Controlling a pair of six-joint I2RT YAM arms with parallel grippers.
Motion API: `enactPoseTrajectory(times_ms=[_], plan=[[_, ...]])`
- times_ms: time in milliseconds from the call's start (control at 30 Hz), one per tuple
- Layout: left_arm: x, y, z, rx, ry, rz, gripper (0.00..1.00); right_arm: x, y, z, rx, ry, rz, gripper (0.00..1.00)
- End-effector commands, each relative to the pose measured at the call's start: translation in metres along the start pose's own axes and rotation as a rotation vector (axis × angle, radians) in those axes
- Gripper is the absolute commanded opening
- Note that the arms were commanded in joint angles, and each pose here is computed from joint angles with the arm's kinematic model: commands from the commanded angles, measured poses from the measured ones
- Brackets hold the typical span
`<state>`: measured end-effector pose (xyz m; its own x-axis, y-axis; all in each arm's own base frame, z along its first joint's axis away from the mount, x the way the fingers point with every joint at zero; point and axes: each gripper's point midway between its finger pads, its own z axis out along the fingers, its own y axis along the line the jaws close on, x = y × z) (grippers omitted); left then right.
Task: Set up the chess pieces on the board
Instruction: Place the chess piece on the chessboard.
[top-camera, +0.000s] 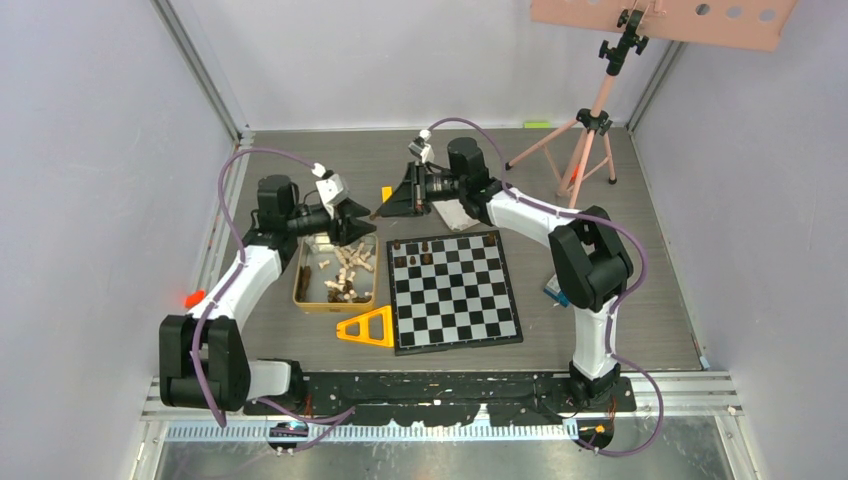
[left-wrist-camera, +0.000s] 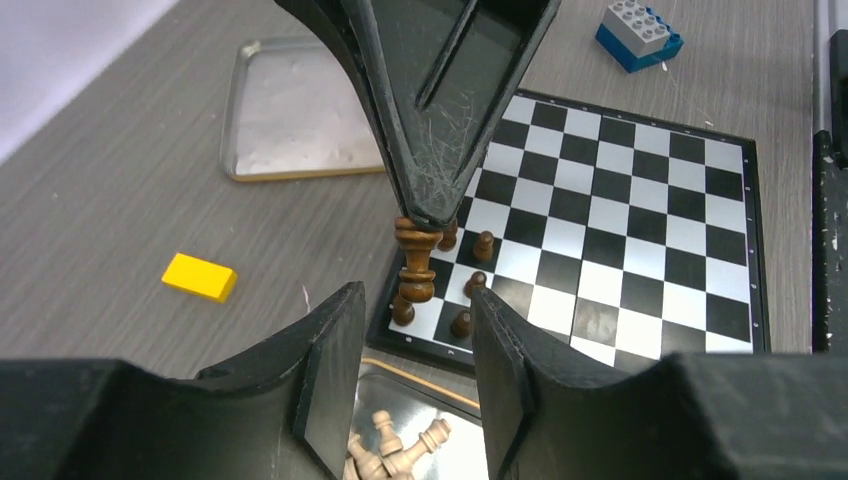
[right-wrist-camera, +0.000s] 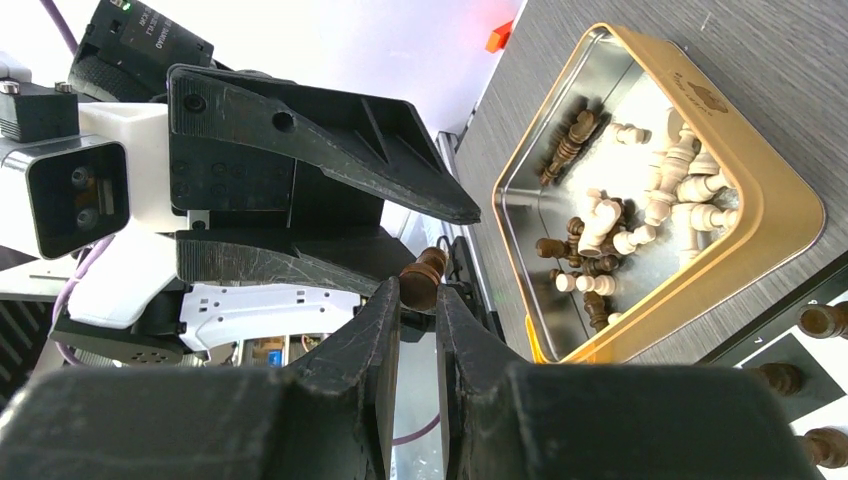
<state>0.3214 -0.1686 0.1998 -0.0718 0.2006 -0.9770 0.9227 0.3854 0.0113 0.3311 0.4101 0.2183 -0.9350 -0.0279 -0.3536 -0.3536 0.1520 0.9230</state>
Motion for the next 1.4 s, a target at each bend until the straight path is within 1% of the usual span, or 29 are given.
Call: enactPoseTrajectory(times_ms=[0,133,400,600,767,967,1067,1233,1367], plan=[[-0.025,0.003,0.002,0.024,-0.102,0.094,0.44,-0.013,0.041,-0.014,-0.081,-0.042,-0.086,0.01],[-0.029,0.002,0.003,0.034,-0.118,0.078,0.39,-0.014,0.041,-0.015,-0.087,-0.044,-0.085,0.01],[-0.03,-0.003,0.004,0.057,-0.123,0.05,0.25,-0.014,0.041,-0.015,-0.086,-0.047,-0.082,0.01],[-0.03,-0.001,0.005,0.052,-0.122,0.04,0.2,-0.014,0.038,-0.015,-0.08,-0.049,-0.079,0.01],[-0.031,0.002,0.008,0.049,-0.119,0.033,0.19,-0.014,0.036,-0.015,-0.077,-0.049,-0.075,0.01],[-0.031,0.006,0.011,0.034,-0.116,0.033,0.26,-0.014,0.037,-0.015,-0.083,-0.049,-0.074,0.01],[-0.032,0.007,0.012,0.034,-0.118,0.028,0.28,-0.014,0.037,-0.014,-0.084,-0.049,-0.071,0.01],[-0.033,0.008,0.014,0.034,-0.121,0.025,0.23,-0.013,0.036,-0.015,-0.084,-0.049,-0.071,0.01],[-0.036,0.008,0.015,0.036,-0.124,0.022,0.22,-0.012,0.035,-0.015,-0.081,-0.048,-0.069,0.01]])
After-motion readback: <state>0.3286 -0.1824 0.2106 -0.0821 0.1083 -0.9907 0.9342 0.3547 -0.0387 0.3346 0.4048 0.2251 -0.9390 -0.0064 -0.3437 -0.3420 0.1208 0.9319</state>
